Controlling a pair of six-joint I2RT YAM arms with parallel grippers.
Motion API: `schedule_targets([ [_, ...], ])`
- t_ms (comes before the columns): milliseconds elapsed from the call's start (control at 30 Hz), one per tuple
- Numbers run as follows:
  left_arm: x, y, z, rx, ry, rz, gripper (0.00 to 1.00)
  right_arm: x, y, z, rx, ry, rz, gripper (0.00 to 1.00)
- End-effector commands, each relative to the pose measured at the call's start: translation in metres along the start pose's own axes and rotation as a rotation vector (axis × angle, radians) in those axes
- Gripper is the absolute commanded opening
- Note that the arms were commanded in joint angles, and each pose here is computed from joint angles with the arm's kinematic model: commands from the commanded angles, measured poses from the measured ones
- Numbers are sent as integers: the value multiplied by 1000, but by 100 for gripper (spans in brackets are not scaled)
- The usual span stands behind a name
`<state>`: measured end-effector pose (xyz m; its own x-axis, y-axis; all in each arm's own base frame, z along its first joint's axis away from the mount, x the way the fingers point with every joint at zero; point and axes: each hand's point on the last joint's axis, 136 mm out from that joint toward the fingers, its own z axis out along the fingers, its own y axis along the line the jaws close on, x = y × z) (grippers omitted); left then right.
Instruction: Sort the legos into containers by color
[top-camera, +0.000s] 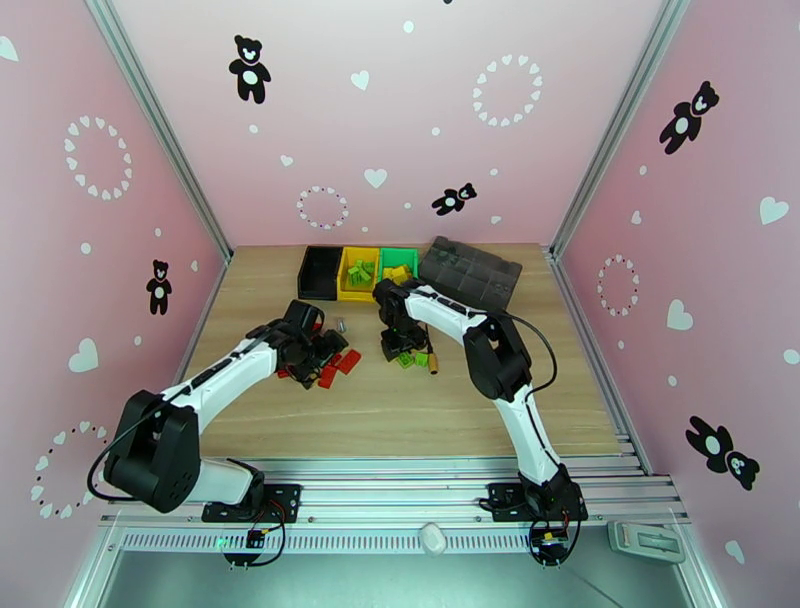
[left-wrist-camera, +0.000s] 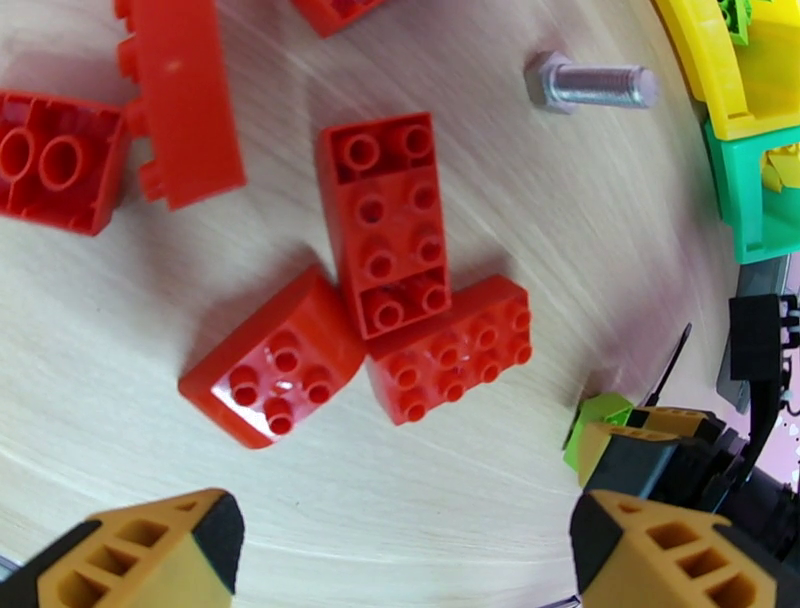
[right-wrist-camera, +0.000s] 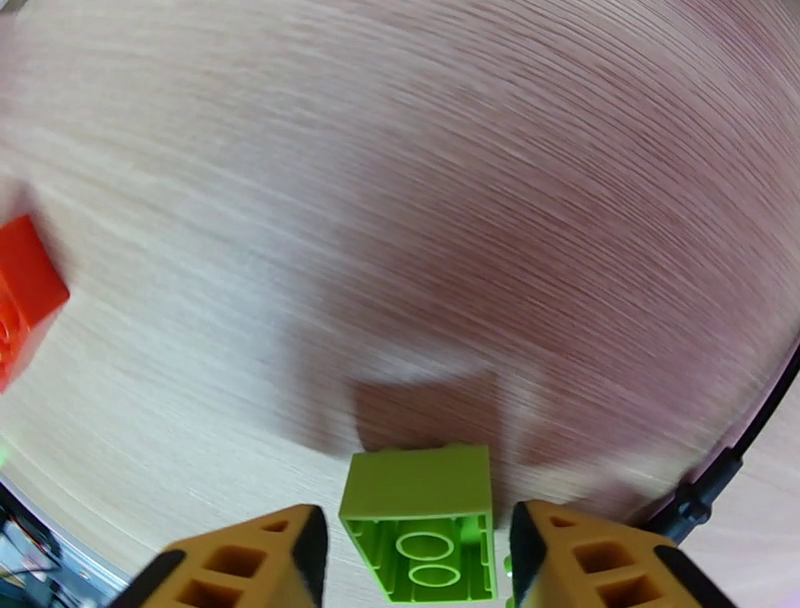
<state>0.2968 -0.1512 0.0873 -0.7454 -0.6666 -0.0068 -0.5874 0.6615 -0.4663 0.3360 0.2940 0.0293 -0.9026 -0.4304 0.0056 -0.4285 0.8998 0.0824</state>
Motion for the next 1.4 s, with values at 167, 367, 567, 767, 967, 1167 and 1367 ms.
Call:
schedule_targets([
  [167, -1, -22, 1, 50, 30, 31, 92, 1, 3, 5, -17, 22, 41, 43],
  [367, -8, -31, 2, 80, 42, 20, 92, -1, 6, 4, -38, 16, 69, 39],
  [567, -17, -37, 2, 100, 51, 14, 92, -1, 7, 9, -40, 25, 97, 52],
  [767, -22, -35, 1, 101, 57, 10, 92, -1, 6, 16, -21, 33, 124, 51],
  [967, -24, -33, 0, 108, 69, 9, 92, 0, 5, 19, -14, 36, 152, 41],
  [1167, -28, -39, 4, 147, 101, -6, 92, -15, 19, -7, -112, -37, 203, 33],
  [1367, -40, -73, 6, 222, 116, -2, 92, -53, 52, -48, -389, -164, 321, 31],
])
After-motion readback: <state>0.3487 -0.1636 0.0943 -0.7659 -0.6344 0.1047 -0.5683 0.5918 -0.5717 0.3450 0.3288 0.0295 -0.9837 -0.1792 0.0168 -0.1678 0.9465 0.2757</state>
